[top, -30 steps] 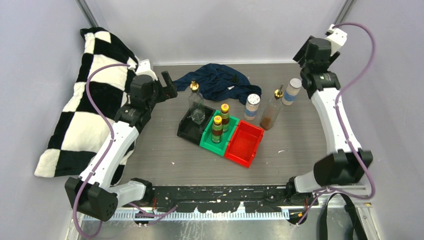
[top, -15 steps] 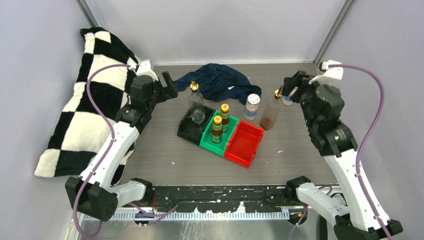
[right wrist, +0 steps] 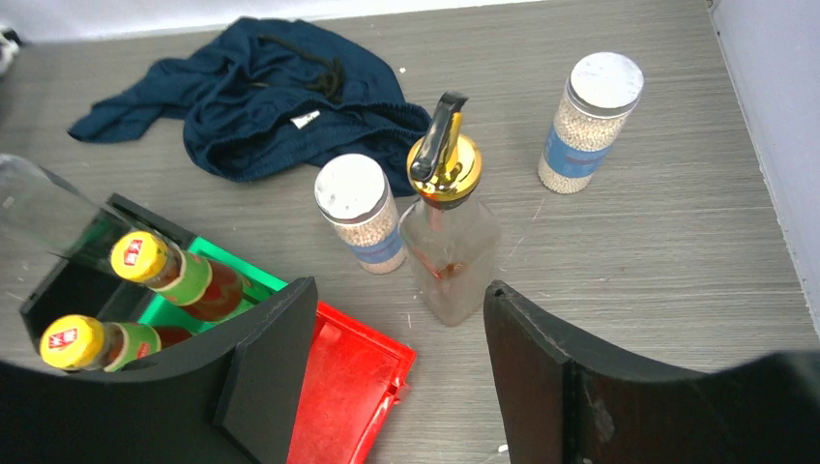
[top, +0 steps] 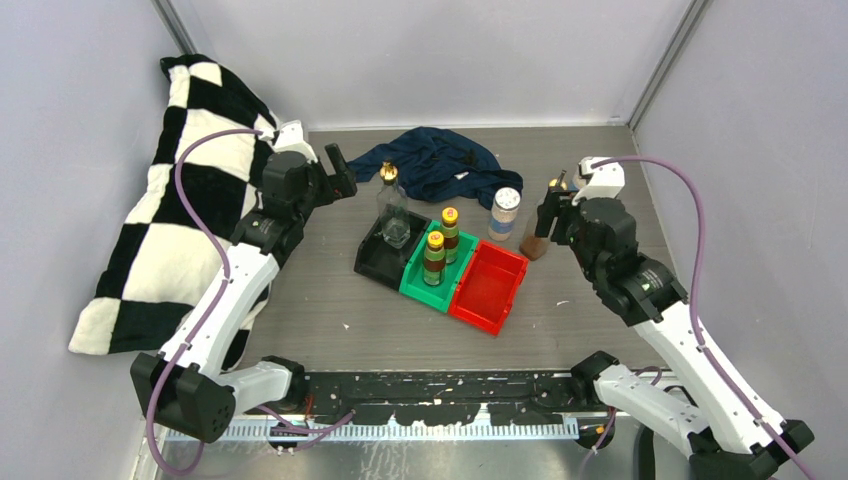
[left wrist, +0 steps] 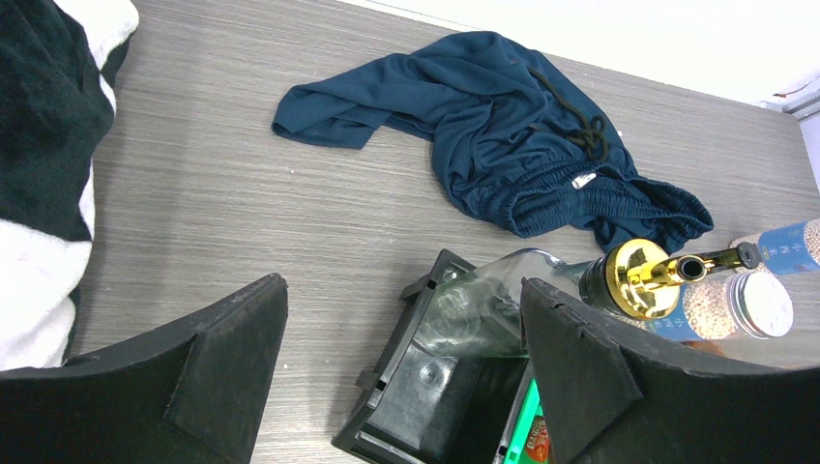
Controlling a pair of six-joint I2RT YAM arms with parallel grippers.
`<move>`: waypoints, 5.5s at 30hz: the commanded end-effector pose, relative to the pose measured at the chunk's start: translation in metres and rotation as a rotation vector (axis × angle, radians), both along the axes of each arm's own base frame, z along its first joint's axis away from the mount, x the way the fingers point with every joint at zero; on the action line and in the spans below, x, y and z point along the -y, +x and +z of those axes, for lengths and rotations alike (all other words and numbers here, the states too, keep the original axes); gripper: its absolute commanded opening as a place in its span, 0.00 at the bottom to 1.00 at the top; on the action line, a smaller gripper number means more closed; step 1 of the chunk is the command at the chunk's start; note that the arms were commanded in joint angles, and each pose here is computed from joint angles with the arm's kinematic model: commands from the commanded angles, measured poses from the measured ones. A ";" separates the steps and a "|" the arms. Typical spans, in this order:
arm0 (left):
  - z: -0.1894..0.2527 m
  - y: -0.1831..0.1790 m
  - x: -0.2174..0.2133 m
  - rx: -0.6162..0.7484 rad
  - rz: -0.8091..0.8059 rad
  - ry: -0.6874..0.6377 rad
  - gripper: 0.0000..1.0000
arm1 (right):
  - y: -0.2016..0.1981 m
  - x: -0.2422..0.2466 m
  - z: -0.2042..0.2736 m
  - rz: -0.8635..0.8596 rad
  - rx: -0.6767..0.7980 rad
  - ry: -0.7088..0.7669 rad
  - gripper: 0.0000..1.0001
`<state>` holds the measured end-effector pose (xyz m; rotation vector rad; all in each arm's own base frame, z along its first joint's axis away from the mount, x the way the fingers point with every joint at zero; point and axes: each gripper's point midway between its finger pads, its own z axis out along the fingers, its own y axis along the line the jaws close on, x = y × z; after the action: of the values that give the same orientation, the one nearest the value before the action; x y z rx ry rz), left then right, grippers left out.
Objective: Organize the condiment bottles
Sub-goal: Pick up the bottle from the center of the board, then place the bottle in the storage box.
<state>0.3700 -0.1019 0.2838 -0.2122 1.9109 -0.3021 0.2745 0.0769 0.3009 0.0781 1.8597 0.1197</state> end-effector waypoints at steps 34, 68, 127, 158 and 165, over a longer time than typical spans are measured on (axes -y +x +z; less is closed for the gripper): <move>0.016 0.002 0.005 0.070 -0.015 -0.031 0.90 | 0.064 0.007 -0.037 -0.255 0.168 -0.142 0.67; 0.012 0.006 0.007 0.058 -0.017 -0.030 0.90 | 0.108 0.032 -0.045 -0.331 0.146 -0.062 0.01; 0.015 -0.001 -0.008 0.090 0.055 -0.008 0.90 | -0.049 -0.085 0.120 0.509 0.155 0.114 0.01; 0.016 0.002 -0.012 0.097 0.074 0.019 0.90 | -0.073 -0.218 0.110 0.965 0.107 -0.019 0.01; 0.018 0.001 -0.014 0.103 0.081 0.023 0.90 | -0.085 -0.258 0.102 1.038 0.085 -0.062 0.01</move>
<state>0.3692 -0.0913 0.2767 -0.2457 1.8876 -0.2296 0.1898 0.3150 0.3532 -0.9680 1.8108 0.7183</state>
